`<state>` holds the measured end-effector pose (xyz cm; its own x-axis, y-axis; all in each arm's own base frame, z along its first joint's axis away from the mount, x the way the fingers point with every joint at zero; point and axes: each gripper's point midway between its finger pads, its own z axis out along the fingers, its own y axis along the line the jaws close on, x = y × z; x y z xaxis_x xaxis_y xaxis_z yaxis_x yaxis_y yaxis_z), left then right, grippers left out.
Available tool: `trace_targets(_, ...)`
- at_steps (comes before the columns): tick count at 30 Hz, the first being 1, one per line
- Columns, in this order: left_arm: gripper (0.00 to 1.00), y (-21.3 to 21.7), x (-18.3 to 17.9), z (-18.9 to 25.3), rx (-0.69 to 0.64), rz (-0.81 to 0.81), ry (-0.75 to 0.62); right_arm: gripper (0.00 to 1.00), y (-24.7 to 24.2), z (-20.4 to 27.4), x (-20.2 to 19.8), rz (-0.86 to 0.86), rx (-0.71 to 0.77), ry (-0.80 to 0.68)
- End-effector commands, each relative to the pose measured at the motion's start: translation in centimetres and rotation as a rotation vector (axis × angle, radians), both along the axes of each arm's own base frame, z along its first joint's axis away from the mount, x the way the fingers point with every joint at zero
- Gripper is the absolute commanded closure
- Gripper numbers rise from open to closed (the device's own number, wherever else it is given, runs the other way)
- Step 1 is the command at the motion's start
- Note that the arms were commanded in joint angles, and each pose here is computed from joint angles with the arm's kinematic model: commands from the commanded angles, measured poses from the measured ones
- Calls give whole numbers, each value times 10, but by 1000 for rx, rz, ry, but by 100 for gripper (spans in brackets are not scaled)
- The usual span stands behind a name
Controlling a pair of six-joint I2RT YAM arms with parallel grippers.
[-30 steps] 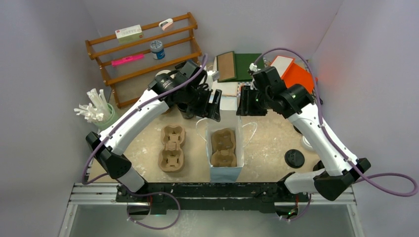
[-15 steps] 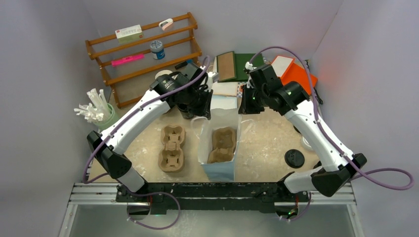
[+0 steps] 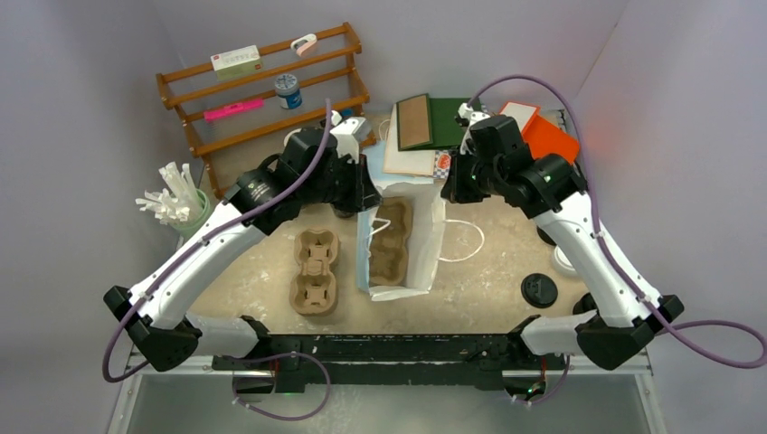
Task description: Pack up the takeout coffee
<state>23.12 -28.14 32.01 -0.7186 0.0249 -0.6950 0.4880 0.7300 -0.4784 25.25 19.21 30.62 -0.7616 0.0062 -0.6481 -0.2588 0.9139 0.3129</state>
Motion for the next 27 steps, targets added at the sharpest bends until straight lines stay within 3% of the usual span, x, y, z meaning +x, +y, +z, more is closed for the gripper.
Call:
trace_targets(1,100,-10,16,23,-141,73,-62,100,0,10,22,-11,-47,-85)
trace_targets(5,100,-16,24,18,-140,105,-22,86,9,34,42,-3,-50,-135)
trace_targets(12,100,-24,38,12,-228,173,118,74,10,67,58,42,-96,-230)
trace_targets(14,100,-26,42,12,-270,195,178,73,10,63,57,50,-115,-201)
trace_targets(20,100,-28,46,7,-297,241,263,45,9,58,55,43,-137,-144)
trace_targets(27,100,-17,52,9,-292,282,255,33,15,19,24,35,-58,17)
